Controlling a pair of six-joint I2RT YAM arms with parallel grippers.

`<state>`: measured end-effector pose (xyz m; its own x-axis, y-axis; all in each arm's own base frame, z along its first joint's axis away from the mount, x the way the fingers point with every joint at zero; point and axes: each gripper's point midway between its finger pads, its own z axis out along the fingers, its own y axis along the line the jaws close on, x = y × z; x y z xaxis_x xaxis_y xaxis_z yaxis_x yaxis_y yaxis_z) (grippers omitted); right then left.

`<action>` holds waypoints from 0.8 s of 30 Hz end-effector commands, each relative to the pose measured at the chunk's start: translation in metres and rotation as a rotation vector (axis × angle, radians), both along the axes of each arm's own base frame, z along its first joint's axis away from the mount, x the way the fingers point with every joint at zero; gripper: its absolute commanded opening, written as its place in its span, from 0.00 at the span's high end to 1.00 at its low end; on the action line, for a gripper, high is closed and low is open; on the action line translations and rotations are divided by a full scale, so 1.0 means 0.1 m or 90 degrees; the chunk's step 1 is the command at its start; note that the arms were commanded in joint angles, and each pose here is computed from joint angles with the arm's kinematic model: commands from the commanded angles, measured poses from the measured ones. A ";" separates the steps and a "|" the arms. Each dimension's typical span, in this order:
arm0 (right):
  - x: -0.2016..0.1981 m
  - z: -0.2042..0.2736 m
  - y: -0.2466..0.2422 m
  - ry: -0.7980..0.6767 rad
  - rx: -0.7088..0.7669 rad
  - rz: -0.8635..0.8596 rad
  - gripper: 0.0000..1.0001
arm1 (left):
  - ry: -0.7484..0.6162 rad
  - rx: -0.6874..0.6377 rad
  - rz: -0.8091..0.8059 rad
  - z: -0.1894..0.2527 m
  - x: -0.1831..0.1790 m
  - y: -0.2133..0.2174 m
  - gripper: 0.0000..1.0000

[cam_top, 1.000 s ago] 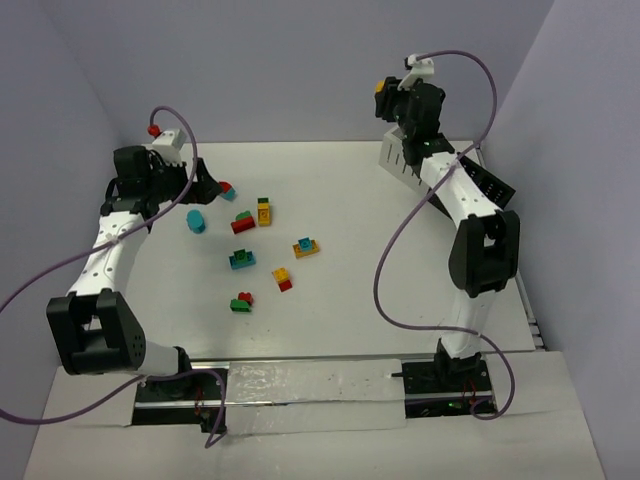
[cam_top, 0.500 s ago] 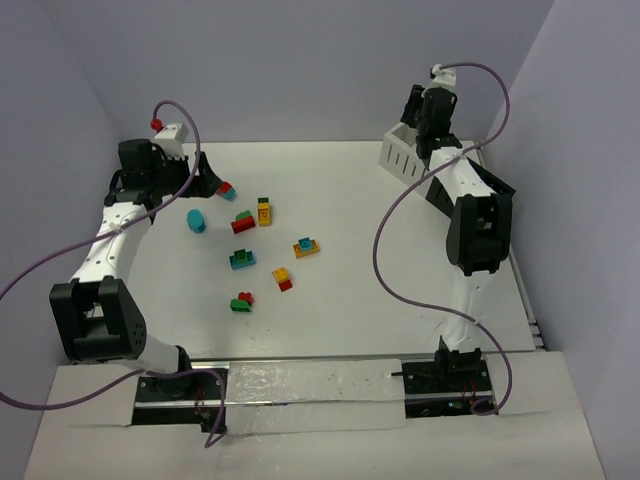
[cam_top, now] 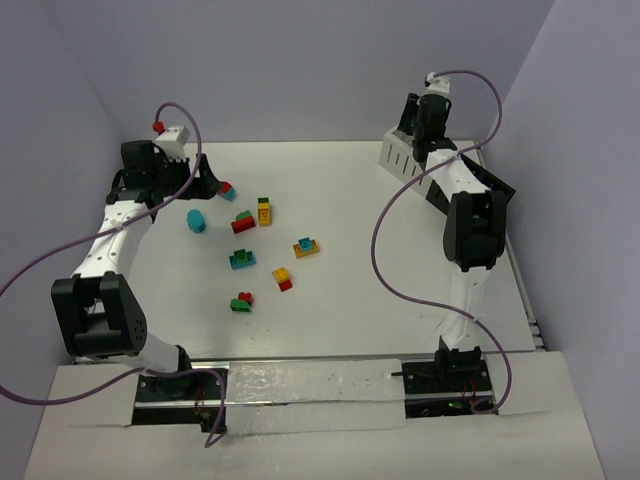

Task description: Sort the legos into containers by color

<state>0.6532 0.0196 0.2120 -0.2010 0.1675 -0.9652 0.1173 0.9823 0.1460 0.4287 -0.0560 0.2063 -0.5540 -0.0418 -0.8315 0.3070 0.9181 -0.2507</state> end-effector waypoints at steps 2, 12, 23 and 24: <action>0.07 0.22 -0.09 -0.044 0.006 -0.020 0.48 | -0.026 0.002 -0.002 0.18 0.06 -0.02 0.01; 0.05 0.32 -0.16 -0.055 0.015 -0.035 0.23 | -0.031 -0.002 -0.007 0.23 0.09 -0.04 0.01; -0.49 0.86 0.58 -0.079 0.003 0.135 0.00 | -0.014 0.020 -0.038 0.16 -0.02 -0.30 0.01; -0.58 0.97 0.66 -0.088 -0.012 0.147 0.00 | -0.007 0.027 -0.049 0.13 -0.03 -0.40 0.01</action>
<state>0.6327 0.0430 0.2220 -0.2259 0.1744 -0.9584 0.0128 0.9843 0.1761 0.4286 -0.0668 0.2086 -0.5563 -0.0259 -0.8306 0.3284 0.9113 -0.2483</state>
